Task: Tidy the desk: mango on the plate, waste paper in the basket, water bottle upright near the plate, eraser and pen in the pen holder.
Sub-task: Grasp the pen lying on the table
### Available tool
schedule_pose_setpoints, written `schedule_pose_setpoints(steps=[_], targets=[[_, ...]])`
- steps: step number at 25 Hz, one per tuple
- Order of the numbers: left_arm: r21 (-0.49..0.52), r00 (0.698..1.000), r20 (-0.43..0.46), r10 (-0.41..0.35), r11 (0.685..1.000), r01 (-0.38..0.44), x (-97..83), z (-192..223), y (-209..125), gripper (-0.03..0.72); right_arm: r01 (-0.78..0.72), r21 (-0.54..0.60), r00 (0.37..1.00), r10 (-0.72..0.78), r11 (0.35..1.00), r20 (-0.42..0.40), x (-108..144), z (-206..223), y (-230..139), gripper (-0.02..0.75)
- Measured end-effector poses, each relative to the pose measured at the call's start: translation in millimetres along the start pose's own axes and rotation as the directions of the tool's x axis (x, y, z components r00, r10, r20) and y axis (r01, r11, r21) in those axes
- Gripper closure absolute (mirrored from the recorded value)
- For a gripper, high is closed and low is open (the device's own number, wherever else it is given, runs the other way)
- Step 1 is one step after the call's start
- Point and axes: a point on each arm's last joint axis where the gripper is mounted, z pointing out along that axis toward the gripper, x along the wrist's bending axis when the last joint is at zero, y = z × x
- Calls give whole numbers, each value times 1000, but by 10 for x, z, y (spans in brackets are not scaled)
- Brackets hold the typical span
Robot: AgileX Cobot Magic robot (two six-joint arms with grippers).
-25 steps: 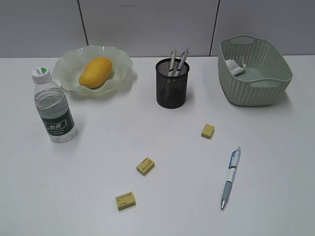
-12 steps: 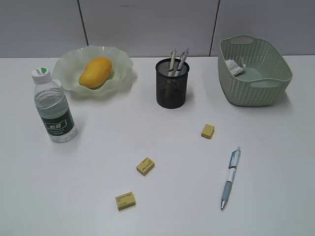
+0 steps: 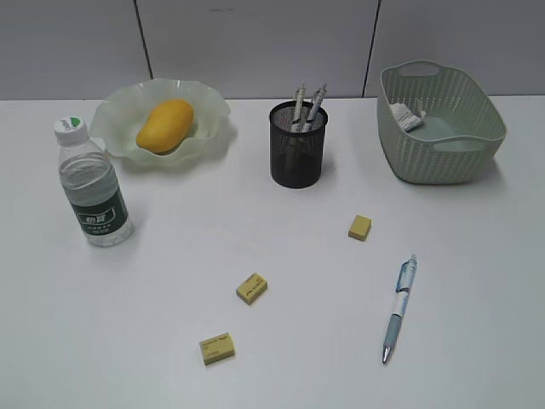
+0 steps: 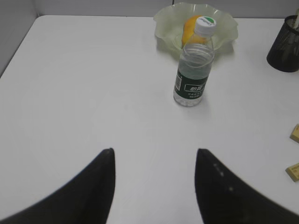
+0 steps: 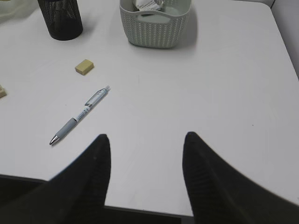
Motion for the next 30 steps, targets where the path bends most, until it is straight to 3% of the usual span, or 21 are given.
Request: schedule_pose_setpoints(steps=[10,15,20,26,30], targets=[[-1,1000,1,0,1000,0,-1,-1,-1,286,-1,9,1000,1,1000,-2,0,11,13,332],[-1,1000,1,0,1000,0,-1,-1,-1,308,-76,161,996,81,984,-23,0,219,232,332],[-1,1000,1,0,1000,0,-1,-1,-1,337,-190,356,980,199,915,11,-27,560,590,332],[-1,1000,1,0,1000,0,-1,-1,-1,371,-225,528,970,239,819,43,-61,1056,975,332],[-1,1000,1,0,1000,0,-1,-1,-1,379,-293,627,952,280,722,123,-99,1404,1105,326]])
